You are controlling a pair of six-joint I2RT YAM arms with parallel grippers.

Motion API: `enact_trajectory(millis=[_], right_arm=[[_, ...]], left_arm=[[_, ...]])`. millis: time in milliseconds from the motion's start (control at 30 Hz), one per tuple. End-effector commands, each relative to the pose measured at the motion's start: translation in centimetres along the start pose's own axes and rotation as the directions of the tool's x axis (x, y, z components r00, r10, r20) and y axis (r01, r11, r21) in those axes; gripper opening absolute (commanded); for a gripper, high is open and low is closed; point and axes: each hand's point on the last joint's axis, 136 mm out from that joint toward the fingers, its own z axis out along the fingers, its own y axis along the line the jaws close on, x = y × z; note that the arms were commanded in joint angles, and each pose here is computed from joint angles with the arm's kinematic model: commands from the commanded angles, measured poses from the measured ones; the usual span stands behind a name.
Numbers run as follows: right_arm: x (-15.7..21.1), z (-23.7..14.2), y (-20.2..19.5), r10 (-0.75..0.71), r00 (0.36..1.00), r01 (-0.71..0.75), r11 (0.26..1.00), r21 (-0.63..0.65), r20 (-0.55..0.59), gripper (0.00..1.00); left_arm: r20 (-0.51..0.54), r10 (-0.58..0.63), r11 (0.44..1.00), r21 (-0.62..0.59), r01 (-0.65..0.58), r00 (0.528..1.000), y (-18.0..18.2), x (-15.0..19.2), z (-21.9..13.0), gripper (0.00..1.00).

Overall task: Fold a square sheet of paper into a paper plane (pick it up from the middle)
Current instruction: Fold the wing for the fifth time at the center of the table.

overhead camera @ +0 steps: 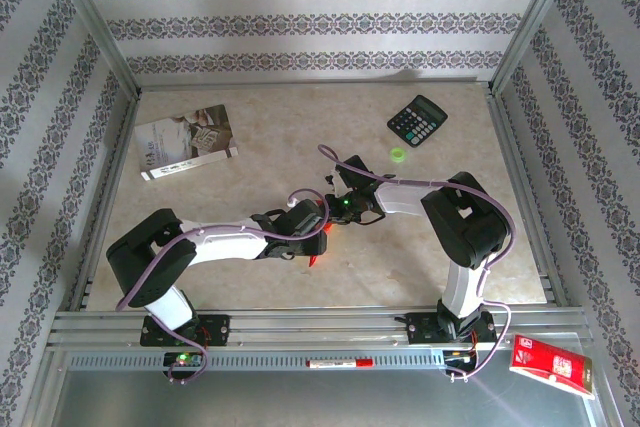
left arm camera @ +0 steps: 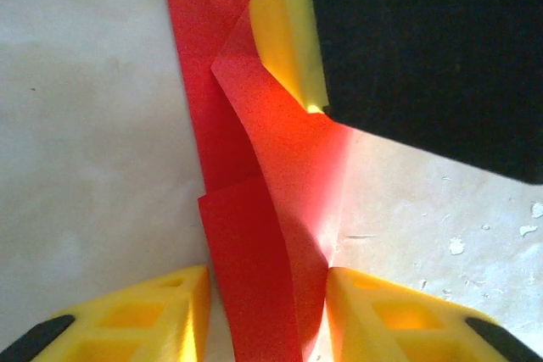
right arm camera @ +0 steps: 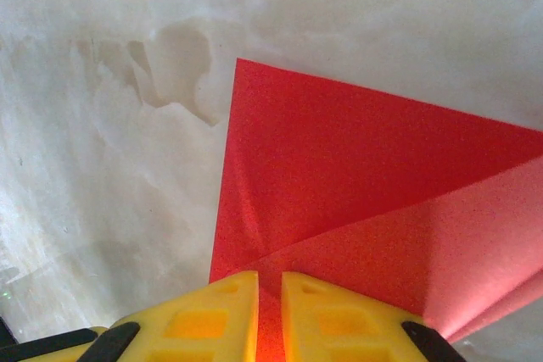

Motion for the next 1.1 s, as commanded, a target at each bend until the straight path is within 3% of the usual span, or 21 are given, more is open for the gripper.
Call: enact_trajectory(millis=[0, 567, 1067], right_arm=[[0.7, 0.5, -1.1, 0.030, 0.999, -0.029, 0.999, 0.021, -0.027, 0.17], [0.1, -0.1, 0.1, 0.027, 1.000, -0.027, 0.999, -0.018, -0.014, 0.20], [-0.4, -0.9, 1.2, 0.055, 0.998, -0.055, 0.993, -0.104, -0.006, 0.22]], left_arm=[[-0.042, -0.003, 0.999, 0.033, 0.004, 0.999, -0.5, 1.0, 0.7, 0.37], [-0.064, -0.066, 0.997, 0.040, 0.069, 0.996, 0.7, 2.0, 0.6, 0.25], [-0.074, -0.091, 0.995, 0.043, 0.094, 0.993, 1.6, 2.4, 0.7, 0.21]])
